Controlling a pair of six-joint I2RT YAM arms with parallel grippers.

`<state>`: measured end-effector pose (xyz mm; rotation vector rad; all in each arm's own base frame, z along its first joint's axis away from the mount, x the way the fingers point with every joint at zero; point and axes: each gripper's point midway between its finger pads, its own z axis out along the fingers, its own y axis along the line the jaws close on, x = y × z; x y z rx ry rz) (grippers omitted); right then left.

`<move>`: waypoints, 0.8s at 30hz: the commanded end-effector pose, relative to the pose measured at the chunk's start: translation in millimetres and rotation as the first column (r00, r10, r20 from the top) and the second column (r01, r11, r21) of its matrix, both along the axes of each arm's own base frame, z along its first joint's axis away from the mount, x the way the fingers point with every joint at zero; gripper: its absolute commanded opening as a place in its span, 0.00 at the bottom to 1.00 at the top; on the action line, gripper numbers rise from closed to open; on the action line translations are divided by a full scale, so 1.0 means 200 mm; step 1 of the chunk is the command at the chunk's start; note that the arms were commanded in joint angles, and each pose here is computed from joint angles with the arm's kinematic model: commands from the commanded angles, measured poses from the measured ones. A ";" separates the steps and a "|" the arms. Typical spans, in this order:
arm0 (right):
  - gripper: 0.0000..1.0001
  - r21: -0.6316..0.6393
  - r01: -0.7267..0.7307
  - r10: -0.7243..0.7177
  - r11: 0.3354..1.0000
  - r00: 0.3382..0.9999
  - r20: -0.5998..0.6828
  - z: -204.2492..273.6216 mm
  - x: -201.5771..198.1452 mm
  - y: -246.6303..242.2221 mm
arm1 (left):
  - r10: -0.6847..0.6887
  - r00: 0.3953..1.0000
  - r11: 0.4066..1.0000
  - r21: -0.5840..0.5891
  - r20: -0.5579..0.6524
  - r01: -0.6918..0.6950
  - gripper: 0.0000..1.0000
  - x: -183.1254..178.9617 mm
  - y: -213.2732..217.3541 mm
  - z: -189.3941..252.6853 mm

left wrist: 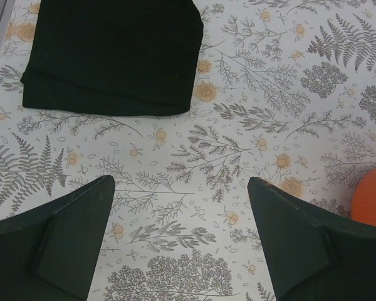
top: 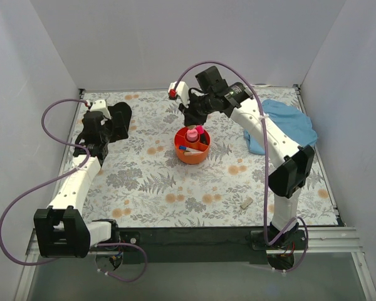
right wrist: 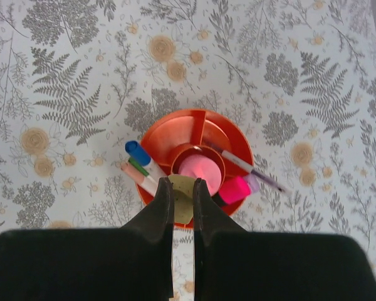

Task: Sort the stationery into containers
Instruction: Place the stationery in the storage box.

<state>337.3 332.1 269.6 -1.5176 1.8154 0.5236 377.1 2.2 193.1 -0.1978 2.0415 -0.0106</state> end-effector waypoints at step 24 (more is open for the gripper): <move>0.01 0.105 -0.058 0.053 0.993 0.997 0.050 -0.39 0.37 0.37 | 0.037 0.998 0.997 0.067 -0.058 -0.033 0.89 0.05 0.09 0.01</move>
